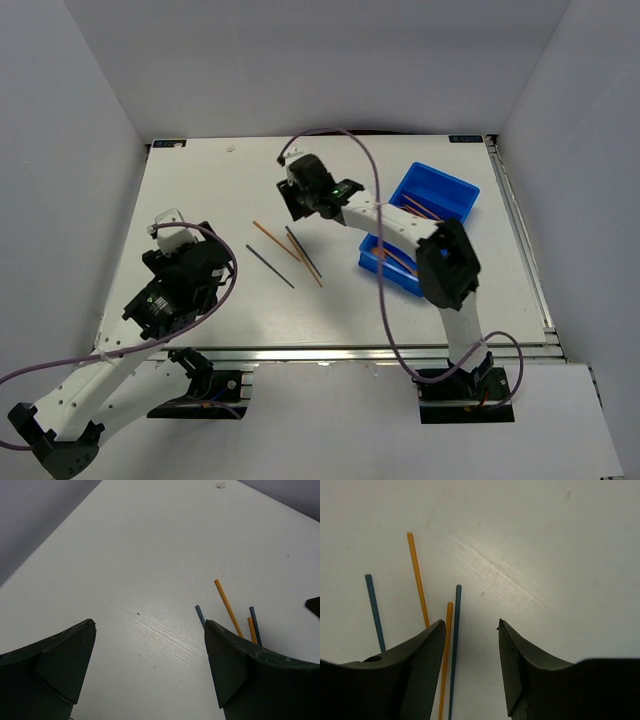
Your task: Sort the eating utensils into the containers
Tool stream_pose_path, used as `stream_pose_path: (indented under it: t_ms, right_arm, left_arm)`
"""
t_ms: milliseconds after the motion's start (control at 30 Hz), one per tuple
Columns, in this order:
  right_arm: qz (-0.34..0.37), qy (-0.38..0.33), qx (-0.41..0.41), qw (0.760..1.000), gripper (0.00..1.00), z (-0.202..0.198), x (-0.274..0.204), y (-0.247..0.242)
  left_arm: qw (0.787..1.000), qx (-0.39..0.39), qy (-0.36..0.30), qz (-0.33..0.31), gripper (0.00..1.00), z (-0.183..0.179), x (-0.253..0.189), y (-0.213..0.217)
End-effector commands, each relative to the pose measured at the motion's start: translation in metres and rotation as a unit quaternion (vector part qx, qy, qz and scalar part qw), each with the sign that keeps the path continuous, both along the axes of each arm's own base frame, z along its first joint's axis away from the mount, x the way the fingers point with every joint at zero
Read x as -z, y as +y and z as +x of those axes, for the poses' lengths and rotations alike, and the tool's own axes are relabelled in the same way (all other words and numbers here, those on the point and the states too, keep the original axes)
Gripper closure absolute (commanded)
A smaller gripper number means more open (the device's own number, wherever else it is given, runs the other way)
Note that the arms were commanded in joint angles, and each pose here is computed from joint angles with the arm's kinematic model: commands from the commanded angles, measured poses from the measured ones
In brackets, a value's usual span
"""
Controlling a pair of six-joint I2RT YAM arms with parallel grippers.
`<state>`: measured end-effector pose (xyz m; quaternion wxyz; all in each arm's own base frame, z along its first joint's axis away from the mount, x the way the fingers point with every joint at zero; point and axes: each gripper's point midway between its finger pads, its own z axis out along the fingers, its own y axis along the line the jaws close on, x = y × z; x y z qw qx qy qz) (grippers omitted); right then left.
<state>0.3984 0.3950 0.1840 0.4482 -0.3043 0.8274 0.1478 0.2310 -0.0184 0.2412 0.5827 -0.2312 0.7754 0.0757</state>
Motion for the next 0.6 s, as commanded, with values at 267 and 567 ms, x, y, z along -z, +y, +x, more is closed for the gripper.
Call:
stream_pose_path:
  t_ms: [267, 567]
  right_arm:
    - [-0.023, 0.104, 0.034, 0.994, 0.56, 0.005, 0.08, 0.028]
    - [-0.032, 0.131, 0.029, 0.99, 0.62, 0.001, 0.111, 0.034]
  left_arm:
    - [0.999, 0.015, 0.033, 0.023, 0.02, 0.01, 0.01, -0.012]
    - [0.999, 0.022, 0.039, 0.026, 0.02, 0.012, 0.013, -0.015]
